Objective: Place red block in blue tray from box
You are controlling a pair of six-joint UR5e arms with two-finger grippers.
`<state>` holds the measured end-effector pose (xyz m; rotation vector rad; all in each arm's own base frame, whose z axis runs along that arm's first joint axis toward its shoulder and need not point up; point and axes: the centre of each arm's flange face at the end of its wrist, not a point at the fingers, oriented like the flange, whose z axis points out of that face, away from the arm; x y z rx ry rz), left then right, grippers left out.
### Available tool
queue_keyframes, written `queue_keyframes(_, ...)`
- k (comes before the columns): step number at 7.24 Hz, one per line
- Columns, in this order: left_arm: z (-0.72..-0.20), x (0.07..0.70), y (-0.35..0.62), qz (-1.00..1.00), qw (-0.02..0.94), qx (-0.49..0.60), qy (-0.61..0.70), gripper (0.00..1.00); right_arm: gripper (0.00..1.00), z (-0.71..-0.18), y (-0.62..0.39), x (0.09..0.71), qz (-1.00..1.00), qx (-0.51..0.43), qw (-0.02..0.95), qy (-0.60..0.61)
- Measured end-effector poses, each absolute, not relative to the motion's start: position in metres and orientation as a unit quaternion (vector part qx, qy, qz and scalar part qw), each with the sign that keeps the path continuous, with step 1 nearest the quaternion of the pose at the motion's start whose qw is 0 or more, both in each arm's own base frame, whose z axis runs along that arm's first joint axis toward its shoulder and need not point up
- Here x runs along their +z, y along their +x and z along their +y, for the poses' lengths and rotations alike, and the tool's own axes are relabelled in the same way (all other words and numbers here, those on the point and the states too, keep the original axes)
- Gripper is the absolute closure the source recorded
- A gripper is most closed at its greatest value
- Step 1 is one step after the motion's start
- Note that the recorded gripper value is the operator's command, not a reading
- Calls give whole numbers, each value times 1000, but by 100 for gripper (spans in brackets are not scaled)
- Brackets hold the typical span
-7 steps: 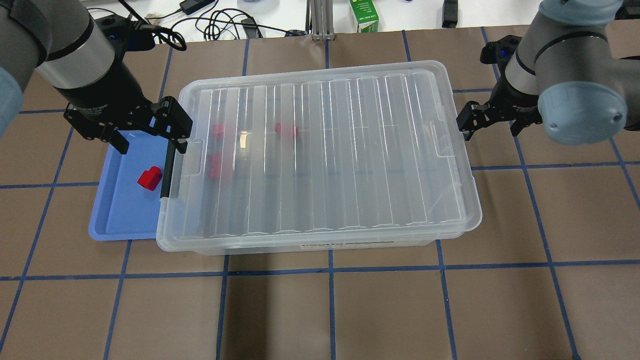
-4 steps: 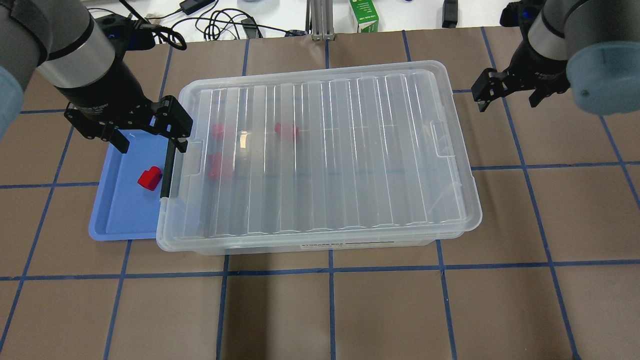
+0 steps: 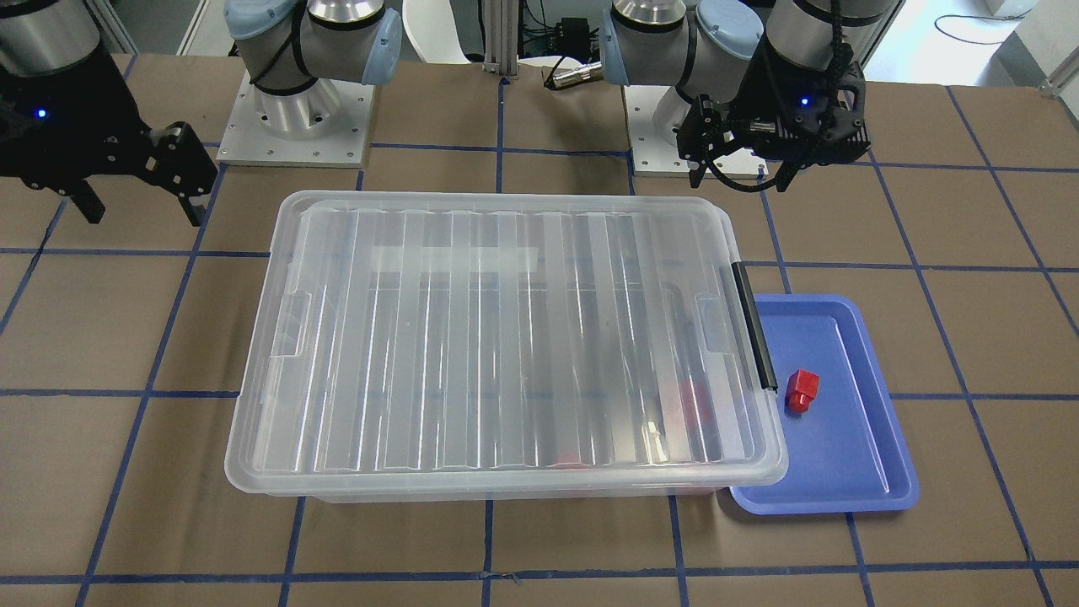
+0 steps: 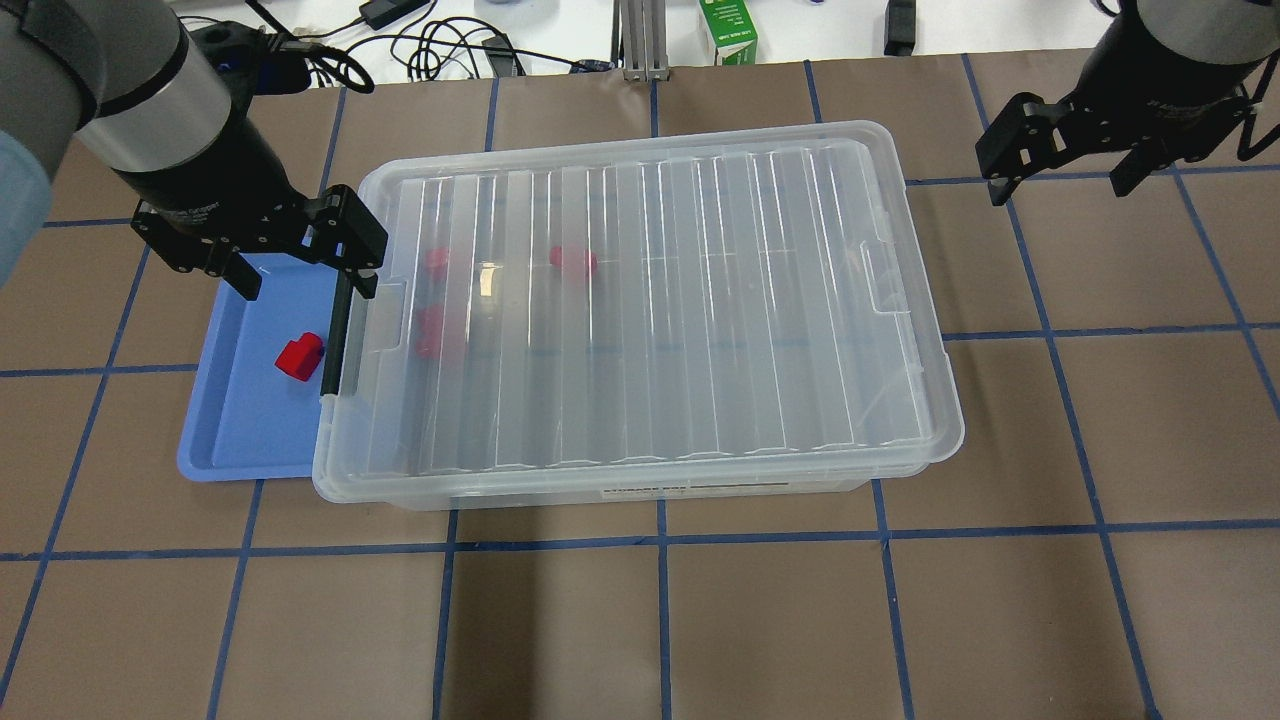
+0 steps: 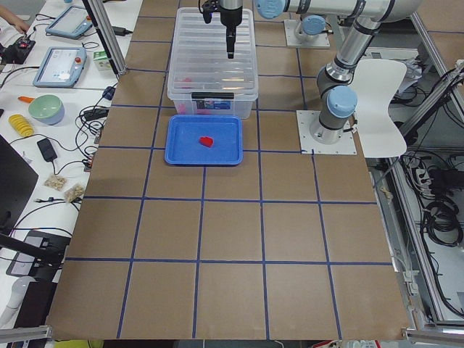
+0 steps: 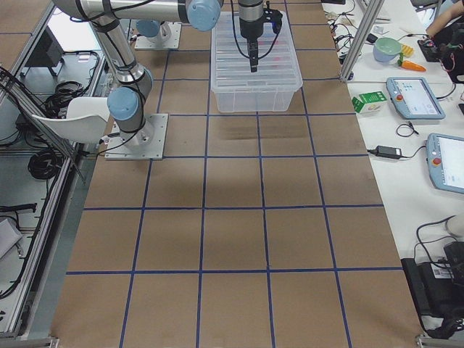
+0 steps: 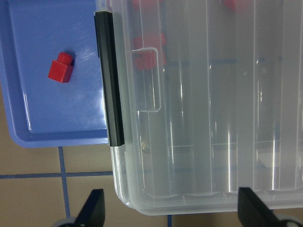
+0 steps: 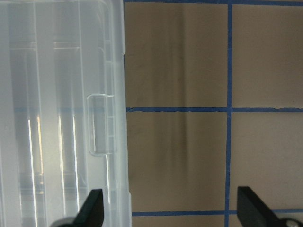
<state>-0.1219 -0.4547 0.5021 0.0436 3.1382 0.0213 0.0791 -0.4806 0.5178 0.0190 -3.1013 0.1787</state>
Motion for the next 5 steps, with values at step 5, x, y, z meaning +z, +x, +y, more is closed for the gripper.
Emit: queue_keyframes(5, -454, 503, -122, 1000, 3, 5, 15, 0, 0, -487, 146, 525, -998, 57, 13, -8)
